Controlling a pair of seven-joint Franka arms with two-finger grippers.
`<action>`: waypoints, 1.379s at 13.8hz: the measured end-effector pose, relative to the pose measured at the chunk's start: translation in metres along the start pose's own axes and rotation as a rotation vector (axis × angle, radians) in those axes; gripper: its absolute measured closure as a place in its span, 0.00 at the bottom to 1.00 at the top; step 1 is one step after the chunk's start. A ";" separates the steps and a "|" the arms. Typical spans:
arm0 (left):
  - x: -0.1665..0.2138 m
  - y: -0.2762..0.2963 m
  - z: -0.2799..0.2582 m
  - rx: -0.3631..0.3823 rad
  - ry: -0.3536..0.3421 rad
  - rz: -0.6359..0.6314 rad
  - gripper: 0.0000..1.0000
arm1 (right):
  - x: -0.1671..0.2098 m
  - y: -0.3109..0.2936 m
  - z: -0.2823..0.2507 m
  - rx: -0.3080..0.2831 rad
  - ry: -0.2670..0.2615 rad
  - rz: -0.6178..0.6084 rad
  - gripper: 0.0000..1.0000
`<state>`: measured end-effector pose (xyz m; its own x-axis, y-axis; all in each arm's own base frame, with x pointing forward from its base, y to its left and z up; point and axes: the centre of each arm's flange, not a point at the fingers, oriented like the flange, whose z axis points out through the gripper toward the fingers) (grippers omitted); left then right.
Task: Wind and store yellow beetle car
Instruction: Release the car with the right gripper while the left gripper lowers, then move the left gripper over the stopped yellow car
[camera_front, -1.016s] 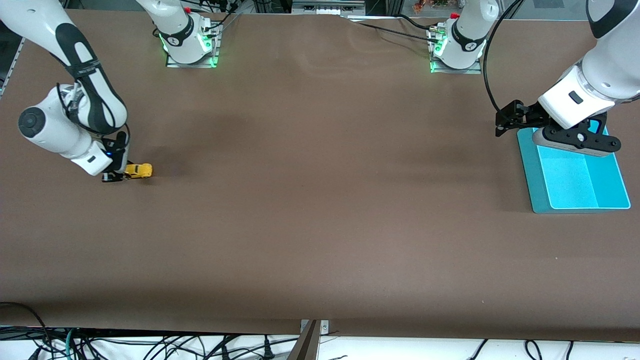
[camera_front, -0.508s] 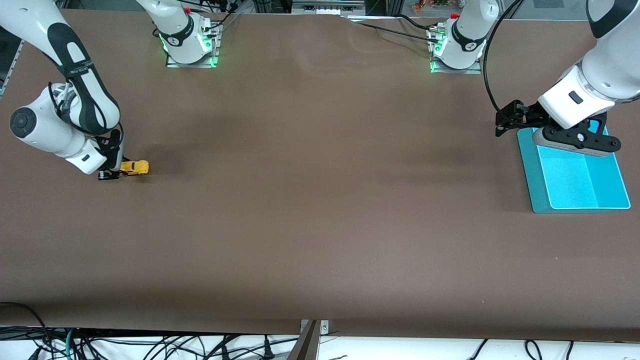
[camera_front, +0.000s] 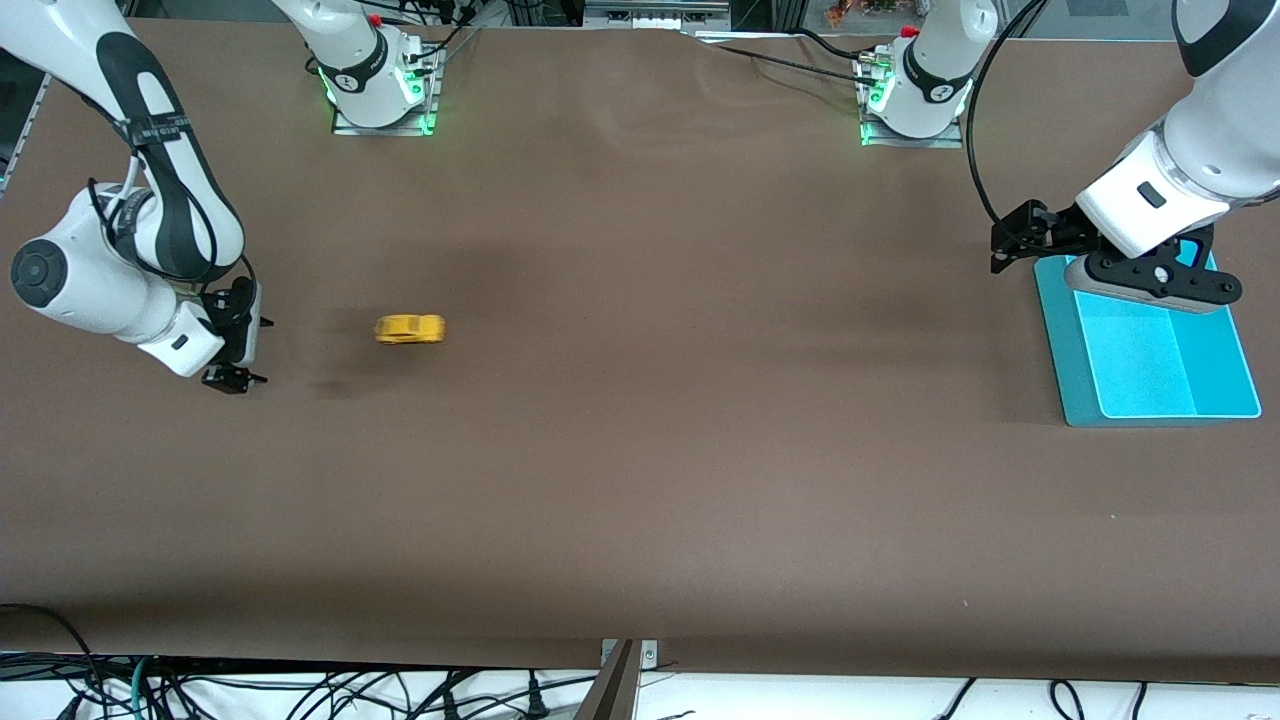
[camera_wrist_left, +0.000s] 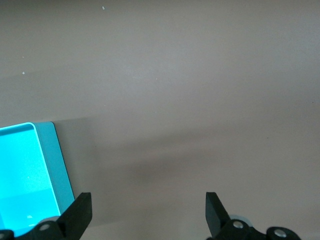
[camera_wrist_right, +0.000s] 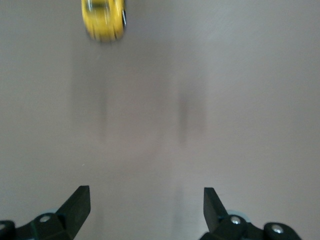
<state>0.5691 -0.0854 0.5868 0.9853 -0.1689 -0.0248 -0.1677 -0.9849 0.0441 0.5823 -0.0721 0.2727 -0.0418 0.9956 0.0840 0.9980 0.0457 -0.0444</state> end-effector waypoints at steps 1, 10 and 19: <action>0.000 0.000 0.000 0.000 -0.002 0.000 0.00 | 0.008 0.007 -0.024 -0.022 -0.004 0.037 0.00; -0.017 0.039 0.026 -0.001 -0.202 0.071 0.00 | 0.090 -0.033 -0.213 -0.143 -0.002 0.582 0.00; -0.018 0.039 0.026 -0.001 -0.210 0.072 0.00 | 0.118 -0.042 -0.262 -0.090 0.016 1.221 0.00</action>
<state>0.5441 -0.1219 0.5627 0.9425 -0.2431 -0.2292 -0.2369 -0.9700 0.0546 0.5484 0.0217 0.5457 0.9239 0.3796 0.0479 0.3813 -0.9239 -0.0337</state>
